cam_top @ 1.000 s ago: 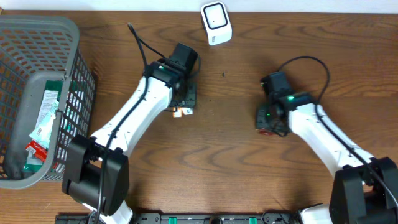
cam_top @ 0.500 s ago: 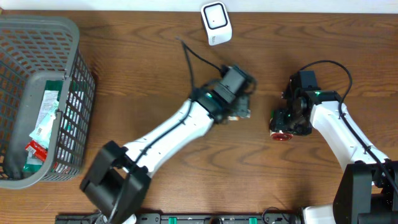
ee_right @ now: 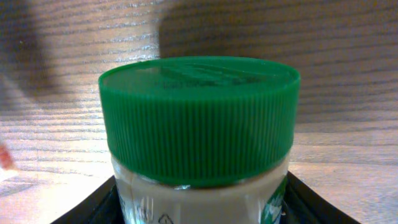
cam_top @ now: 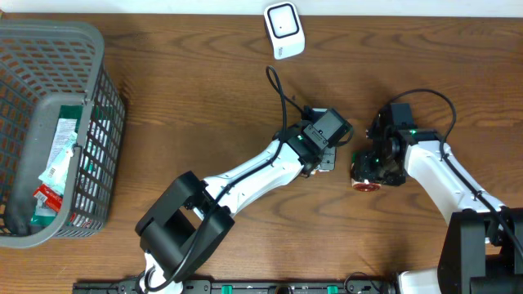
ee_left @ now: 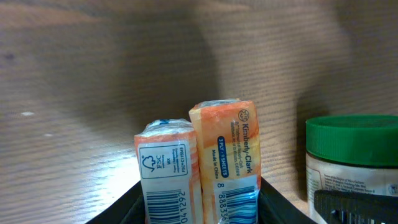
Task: Scan the item barcode
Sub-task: 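Lower the orange packs beside the jar and open the left gripper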
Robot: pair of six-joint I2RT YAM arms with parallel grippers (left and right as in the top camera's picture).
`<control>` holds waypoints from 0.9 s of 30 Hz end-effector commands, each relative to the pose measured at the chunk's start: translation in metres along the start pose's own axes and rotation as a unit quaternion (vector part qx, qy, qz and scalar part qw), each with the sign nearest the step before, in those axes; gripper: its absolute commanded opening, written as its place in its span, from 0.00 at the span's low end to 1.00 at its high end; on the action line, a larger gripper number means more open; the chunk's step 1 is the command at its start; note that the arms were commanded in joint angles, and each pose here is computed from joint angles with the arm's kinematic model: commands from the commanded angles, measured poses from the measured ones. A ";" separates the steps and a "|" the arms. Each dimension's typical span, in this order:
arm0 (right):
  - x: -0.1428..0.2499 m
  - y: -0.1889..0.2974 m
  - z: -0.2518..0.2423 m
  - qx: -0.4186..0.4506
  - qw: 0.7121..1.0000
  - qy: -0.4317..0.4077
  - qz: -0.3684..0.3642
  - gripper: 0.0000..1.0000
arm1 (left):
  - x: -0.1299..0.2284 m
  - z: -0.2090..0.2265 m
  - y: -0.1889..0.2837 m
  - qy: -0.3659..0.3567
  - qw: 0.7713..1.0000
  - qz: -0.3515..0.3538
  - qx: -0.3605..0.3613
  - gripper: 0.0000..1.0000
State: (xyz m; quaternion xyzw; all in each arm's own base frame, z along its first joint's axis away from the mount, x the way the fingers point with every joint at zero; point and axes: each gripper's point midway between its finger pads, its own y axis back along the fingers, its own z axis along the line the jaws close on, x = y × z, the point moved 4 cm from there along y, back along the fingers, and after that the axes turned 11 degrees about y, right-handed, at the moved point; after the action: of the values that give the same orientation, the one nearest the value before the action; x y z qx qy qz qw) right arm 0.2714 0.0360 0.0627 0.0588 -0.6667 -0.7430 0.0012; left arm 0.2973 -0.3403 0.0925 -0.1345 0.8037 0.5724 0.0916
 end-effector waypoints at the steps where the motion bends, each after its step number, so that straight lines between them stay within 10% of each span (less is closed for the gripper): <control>1: 0.002 0.000 0.002 -0.011 1.000 0.009 -0.007 0.45 | 0.010 0.000 -0.016 0.018 1.000 0.023 0.002 0.45; 19: -0.005 0.001 0.009 -0.034 0.999 0.021 -0.024 0.51 | 0.016 -0.004 -0.021 0.028 0.999 0.043 0.016 0.46; 27: -0.005 0.001 0.009 -0.034 0.999 0.021 -0.024 0.73 | 0.022 -0.008 -0.021 0.019 0.999 0.045 0.018 0.74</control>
State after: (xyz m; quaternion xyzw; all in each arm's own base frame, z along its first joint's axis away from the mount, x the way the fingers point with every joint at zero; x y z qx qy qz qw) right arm 0.2767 0.0444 0.0632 0.0845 -0.6426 -0.7615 -0.0012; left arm 0.2867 -0.3569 0.0743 -0.1095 0.8250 0.5519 0.0520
